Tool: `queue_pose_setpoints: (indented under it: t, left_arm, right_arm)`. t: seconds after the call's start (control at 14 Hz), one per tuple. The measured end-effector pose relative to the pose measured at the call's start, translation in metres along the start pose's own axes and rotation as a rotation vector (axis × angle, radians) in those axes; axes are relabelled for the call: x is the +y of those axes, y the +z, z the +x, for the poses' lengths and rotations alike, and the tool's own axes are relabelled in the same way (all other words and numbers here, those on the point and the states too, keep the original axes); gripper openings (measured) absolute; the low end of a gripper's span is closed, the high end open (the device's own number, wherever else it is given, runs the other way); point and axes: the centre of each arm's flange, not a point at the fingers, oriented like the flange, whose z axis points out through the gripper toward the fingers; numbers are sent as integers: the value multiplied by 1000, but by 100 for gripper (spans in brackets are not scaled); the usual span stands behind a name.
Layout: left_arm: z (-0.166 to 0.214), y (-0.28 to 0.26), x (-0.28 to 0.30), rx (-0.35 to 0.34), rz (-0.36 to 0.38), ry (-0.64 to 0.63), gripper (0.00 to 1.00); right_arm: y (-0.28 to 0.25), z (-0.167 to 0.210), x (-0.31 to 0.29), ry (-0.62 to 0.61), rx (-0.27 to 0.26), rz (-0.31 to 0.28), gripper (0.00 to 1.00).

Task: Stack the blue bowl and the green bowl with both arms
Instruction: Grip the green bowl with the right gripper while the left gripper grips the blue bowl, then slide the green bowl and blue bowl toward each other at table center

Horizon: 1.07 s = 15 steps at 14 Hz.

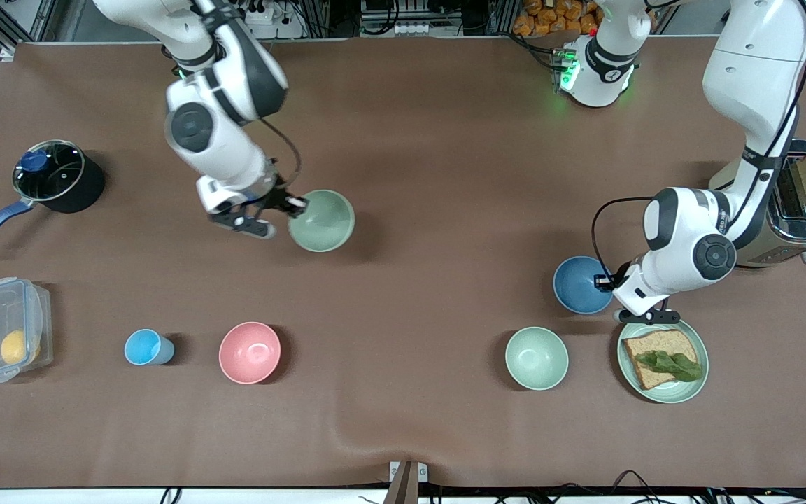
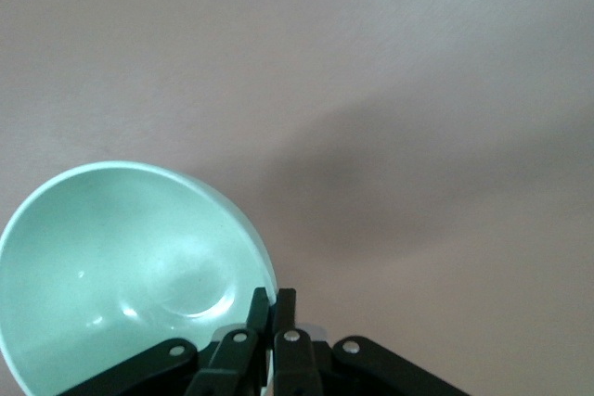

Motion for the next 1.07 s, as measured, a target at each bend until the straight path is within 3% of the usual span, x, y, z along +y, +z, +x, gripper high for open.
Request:
queue_pose_setpoints:
  t: [0.14, 0.43, 0.79, 1.07]
  left_arm:
    - [7, -26, -7, 45, -18, -40, 6]
    - [8, -90, -4, 124, -135, -142, 6]
    - [-12, -126, 62, 69, -228, -216, 6]
    - [-33, -124, 135, 18, -256, -238, 6]
  right_arm:
    - [21, -17, -20, 66, 20, 22, 4]
    - [78, -72, -60, 158, 36, 54, 4]
    - [114, -101, -72, 185, 42, 66, 4]
    - [132, -112, -73, 183, 37, 52, 4]
